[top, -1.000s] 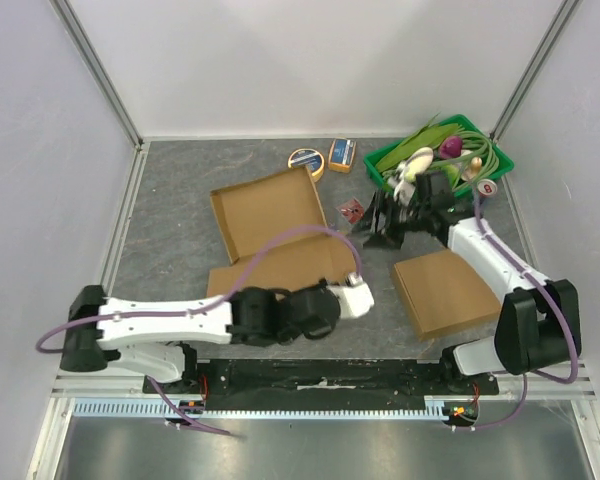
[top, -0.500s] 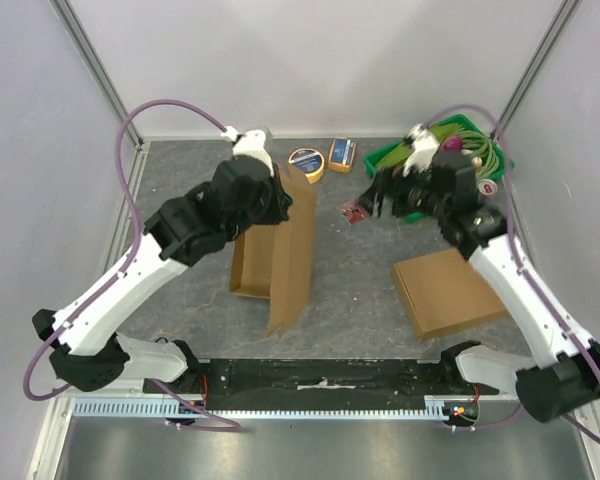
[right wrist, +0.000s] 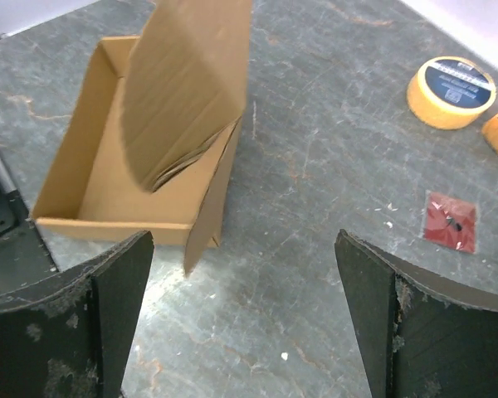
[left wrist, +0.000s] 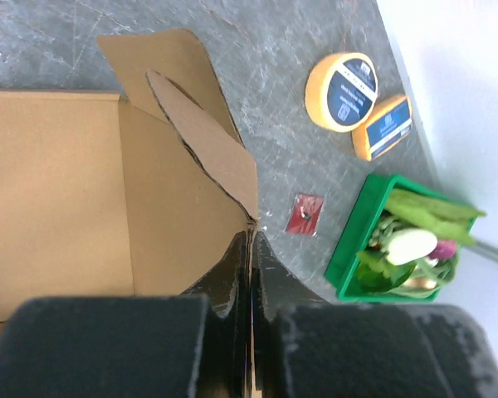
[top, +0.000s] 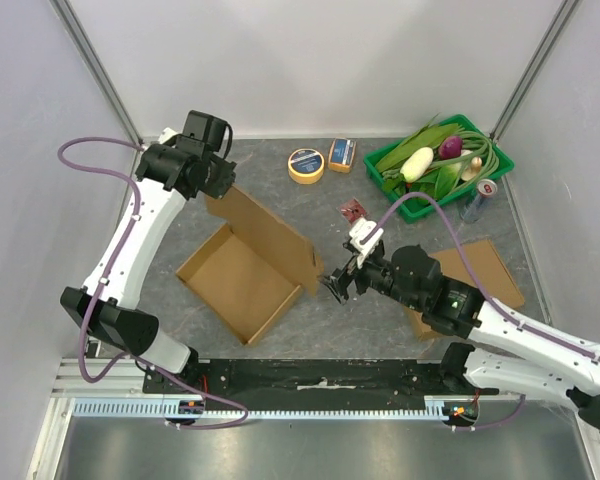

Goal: Fold the paper box

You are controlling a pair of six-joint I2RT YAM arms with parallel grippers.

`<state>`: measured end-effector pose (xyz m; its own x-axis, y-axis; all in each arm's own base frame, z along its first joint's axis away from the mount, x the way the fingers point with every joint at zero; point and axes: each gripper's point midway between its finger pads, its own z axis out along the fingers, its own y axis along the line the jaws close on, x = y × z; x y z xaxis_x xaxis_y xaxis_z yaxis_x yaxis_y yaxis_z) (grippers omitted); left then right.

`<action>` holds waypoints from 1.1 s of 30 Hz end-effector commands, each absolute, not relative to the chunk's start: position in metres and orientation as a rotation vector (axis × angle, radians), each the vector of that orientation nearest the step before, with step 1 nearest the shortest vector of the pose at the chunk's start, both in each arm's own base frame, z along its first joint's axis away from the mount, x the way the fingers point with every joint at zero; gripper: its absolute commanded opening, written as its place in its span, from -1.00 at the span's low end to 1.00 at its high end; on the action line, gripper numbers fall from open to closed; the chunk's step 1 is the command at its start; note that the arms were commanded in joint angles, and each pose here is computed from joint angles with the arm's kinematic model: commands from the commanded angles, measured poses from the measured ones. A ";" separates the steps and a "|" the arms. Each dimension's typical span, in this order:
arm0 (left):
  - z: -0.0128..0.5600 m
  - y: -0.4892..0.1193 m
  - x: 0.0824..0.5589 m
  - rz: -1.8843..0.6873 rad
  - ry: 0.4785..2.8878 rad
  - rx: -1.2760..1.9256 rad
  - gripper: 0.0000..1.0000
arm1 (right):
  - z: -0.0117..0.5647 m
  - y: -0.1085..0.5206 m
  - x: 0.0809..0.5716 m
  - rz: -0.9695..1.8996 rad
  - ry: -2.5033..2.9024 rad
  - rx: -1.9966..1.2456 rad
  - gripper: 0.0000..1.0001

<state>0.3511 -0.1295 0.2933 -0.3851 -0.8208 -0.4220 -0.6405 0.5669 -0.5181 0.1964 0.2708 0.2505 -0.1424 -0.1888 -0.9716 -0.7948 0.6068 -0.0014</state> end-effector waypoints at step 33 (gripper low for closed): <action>0.287 -0.124 0.313 -0.540 1.538 0.428 0.88 | 0.251 0.276 0.328 1.022 1.522 -1.054 -1.00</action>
<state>0.2955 -0.1053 0.2698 -0.2884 -0.2199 -0.9319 0.2856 0.9092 -0.3030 0.3503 0.2554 0.2482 -0.1418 -0.1106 -0.9837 -0.8302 0.5546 0.0574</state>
